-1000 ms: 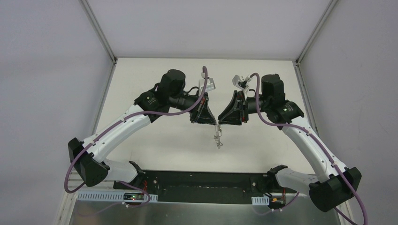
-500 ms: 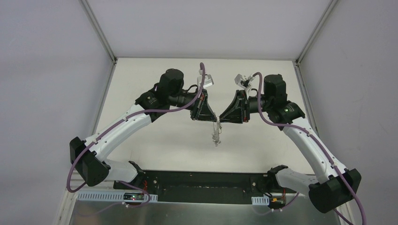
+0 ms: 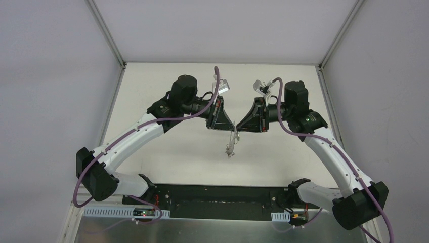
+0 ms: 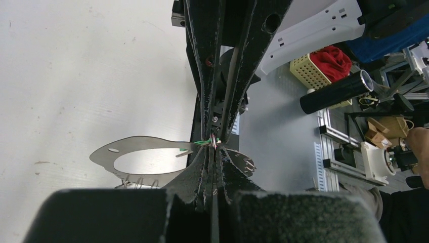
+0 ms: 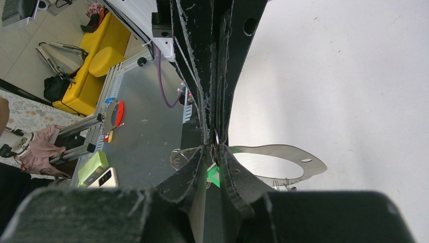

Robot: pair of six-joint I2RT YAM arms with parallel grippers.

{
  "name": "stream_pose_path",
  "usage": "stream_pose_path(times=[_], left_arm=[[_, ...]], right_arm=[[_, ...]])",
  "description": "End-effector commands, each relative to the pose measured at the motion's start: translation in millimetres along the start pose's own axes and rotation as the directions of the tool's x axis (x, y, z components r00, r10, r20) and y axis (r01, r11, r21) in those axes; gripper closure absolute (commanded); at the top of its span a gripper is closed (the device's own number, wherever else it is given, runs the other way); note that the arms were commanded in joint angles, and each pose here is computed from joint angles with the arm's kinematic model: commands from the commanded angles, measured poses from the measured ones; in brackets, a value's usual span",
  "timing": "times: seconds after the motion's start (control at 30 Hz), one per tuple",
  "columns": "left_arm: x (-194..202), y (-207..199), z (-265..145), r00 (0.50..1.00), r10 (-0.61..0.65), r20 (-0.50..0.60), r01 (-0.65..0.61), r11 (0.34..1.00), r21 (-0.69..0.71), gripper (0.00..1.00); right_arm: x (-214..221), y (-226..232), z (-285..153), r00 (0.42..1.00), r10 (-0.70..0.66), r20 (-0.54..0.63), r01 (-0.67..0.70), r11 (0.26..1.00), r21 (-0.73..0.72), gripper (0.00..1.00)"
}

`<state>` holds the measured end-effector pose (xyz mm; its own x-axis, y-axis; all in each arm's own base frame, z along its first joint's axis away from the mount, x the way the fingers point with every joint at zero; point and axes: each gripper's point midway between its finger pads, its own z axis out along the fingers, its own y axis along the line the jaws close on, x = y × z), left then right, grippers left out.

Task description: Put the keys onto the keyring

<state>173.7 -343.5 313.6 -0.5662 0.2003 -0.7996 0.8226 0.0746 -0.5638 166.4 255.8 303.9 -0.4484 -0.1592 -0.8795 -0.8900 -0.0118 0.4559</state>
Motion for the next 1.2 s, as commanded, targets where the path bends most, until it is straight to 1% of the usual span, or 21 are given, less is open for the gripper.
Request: stream_pose_path(times=[0.0,0.3,0.43,0.53,0.67,0.8,0.87,0.9,0.93,0.97,1.17], left_arm=[[-19,-9,-4,0.997,0.049,0.062,-0.051,0.998,0.039,1.00],[-19,-6,-5,0.996,0.050,0.073,-0.053,0.998,0.033,1.00],[-19,-5,-5,0.996,0.047,0.073,-0.049,0.998,0.031,1.00],[-19,-3,-5,0.996,0.046,0.072,-0.049,0.998,0.028,1.00],[-18,-1,-6,0.996,0.052,0.075,-0.054,0.998,0.020,1.00],[-12,4,-8,0.993,0.098,0.062,-0.097,0.995,-0.005,1.00],[-8,8,-12,0.988,0.149,0.044,-0.148,0.988,-0.038,0.97],[-6,10,-14,0.985,0.168,0.033,-0.166,0.985,-0.050,0.89],[-5,10,-15,0.982,0.185,0.024,-0.184,0.981,-0.059,0.92],[-5,10,-17,0.980,0.199,0.017,-0.198,0.978,-0.067,0.90],[-6,14,-36,0.942,0.330,-0.056,-0.334,0.929,-0.159,0.70]], right_arm=[[-8,8,-1,0.999,-0.043,0.019,0.044,0.999,-0.032,0.85],[-7,7,-1,0.999,-0.038,0.019,0.039,0.999,-0.032,0.87],[-9,7,-1,0.999,-0.034,0.021,0.034,0.999,-0.039,0.92],[-10,8,-1,0.999,-0.028,0.024,0.029,0.999,-0.042,1.00],[-11,7,-2,0.999,-0.035,0.027,0.036,0.999,-0.034,1.00],[-12,5,-3,0.999,-0.044,0.019,0.044,0.999,-0.004,1.00],[-13,3,-3,0.999,-0.049,0.014,0.049,0.999,0.005,1.00],[-13,3,-3,0.999,-0.045,0.008,0.045,0.999,0.006,1.00],[-13,2,-2,0.999,-0.047,0.003,0.047,0.999,0.011,1.00],[-12,1,-1,0.999,-0.047,-0.006,0.047,0.999,0.012,1.00],[-1,3,11,0.994,-0.062,-0.092,0.063,0.998,0.006,1.00]])
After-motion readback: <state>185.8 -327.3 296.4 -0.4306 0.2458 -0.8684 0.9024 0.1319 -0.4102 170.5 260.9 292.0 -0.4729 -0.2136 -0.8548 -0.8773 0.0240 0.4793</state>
